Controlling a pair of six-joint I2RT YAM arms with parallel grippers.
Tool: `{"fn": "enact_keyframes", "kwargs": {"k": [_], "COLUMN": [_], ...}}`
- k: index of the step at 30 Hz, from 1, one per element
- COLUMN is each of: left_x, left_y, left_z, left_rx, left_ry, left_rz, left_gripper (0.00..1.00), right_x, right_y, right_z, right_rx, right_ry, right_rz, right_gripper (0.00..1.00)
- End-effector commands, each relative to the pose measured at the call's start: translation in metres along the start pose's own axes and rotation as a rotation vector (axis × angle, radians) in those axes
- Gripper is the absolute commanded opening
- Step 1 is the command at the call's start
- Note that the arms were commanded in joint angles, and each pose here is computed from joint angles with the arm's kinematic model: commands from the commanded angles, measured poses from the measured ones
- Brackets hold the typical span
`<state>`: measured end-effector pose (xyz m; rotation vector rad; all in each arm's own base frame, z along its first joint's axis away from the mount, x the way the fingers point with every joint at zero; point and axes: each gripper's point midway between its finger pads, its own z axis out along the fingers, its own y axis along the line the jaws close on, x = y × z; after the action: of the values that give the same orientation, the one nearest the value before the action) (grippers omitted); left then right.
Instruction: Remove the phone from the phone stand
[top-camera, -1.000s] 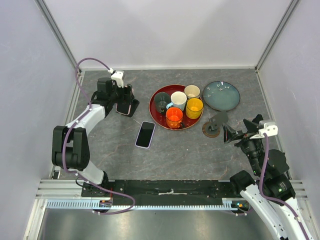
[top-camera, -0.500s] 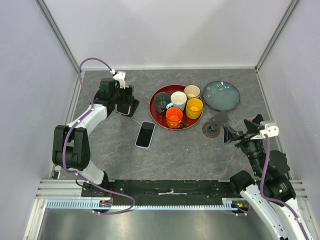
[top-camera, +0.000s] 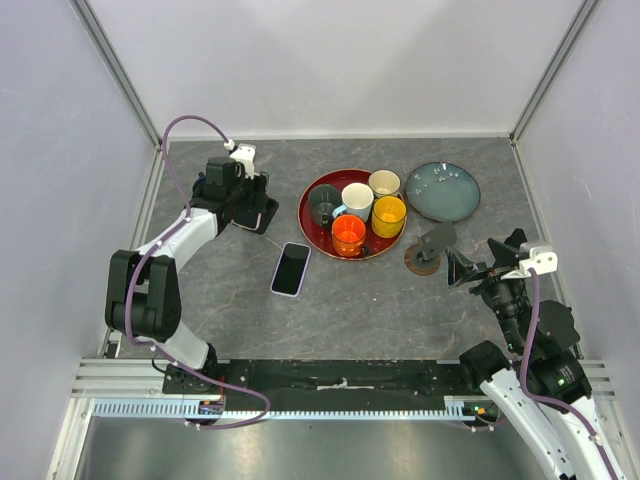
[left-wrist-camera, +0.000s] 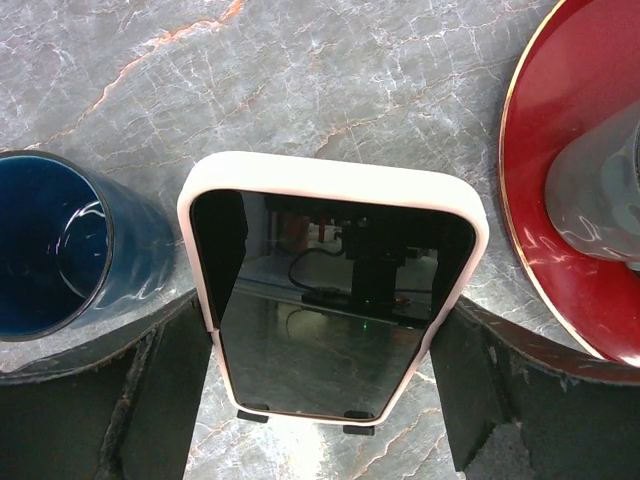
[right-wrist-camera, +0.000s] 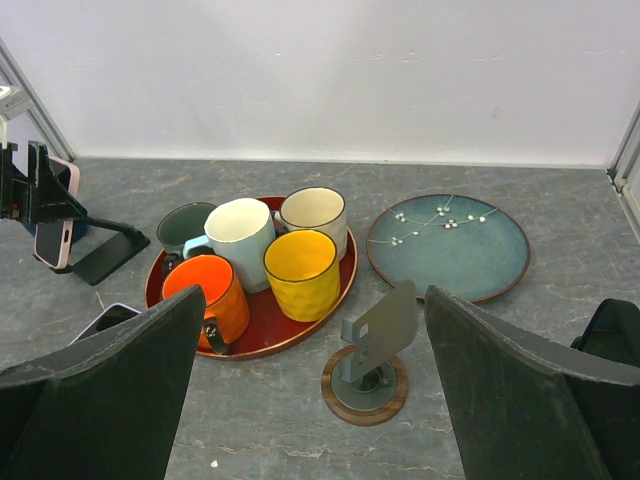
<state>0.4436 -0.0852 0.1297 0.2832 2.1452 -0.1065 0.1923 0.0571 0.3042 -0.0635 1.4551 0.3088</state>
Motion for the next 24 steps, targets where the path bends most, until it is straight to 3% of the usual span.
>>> {"fn": "enact_keyframes", "kwargs": {"k": [1,11,24], "left_x": [-0.038,-0.056,-0.078], "left_y": [0.005,0.002,-0.001], "left_z": [-0.016,-0.034,-0.063], "left_rx": [-0.028,-0.016,-0.007], "left_ry": [-0.091,-0.149,-0.228], "left_rz": [0.027,0.022,-0.016], "left_gripper": [0.82,0.62,0.59], "right_x": [-0.005,-0.005,-0.004], "right_y": [0.002,0.003,0.003], "right_z": [0.001,0.002,0.002], "right_rx": [-0.008,-0.012,-0.016], "right_ry": [-0.026,-0.021,-0.018], "right_rz": [-0.003,-0.003,-0.005], "right_gripper": [0.98,0.98,0.98]}}
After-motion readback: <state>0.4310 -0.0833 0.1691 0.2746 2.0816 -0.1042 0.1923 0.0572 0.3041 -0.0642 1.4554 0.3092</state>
